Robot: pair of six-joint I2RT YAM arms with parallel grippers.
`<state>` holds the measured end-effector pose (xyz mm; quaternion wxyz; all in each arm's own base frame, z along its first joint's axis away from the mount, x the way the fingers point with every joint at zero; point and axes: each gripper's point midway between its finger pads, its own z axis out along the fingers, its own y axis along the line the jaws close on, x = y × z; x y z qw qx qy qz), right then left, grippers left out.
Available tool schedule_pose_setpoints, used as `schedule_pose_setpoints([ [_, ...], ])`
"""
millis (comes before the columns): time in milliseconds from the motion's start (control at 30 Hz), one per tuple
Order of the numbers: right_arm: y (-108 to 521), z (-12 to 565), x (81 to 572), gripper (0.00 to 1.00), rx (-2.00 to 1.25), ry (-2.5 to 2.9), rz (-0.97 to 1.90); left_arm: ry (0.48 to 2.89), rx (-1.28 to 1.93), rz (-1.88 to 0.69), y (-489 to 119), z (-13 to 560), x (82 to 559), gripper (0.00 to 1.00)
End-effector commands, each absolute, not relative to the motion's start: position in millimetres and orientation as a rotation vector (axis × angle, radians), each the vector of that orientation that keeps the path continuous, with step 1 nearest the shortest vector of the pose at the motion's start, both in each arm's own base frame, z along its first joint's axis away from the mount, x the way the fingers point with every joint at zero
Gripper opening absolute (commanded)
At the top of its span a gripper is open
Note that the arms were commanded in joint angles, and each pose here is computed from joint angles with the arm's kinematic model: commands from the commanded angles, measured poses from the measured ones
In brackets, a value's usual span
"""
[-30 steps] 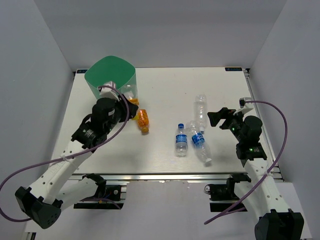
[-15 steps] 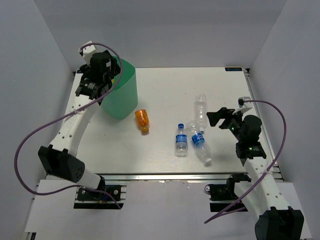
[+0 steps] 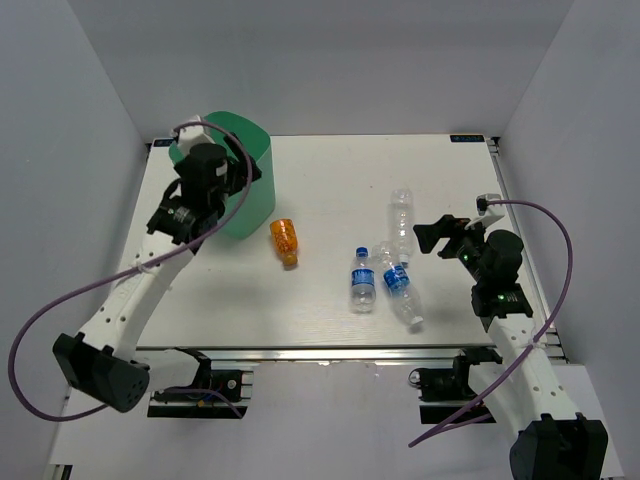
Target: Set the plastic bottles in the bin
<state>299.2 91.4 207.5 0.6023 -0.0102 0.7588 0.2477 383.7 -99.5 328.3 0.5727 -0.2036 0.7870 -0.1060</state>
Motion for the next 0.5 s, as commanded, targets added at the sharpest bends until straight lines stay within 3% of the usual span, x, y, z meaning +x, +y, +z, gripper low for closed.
schedule_pose_setpoints([
  [0,87,232,303,0.89,-0.014,1.685,0.552,1.854,-0.432,-0.332,-139,316,368,0.98],
  [267,92,227,305,0.89,-0.025,1.699,0.579,2.125,-0.263,-0.294,-189,187,336,0.98],
  [467,92,224,305,0.89,-0.026,1.705,0.582,2.209,-0.238,-0.21,-200,128,349,0.98],
])
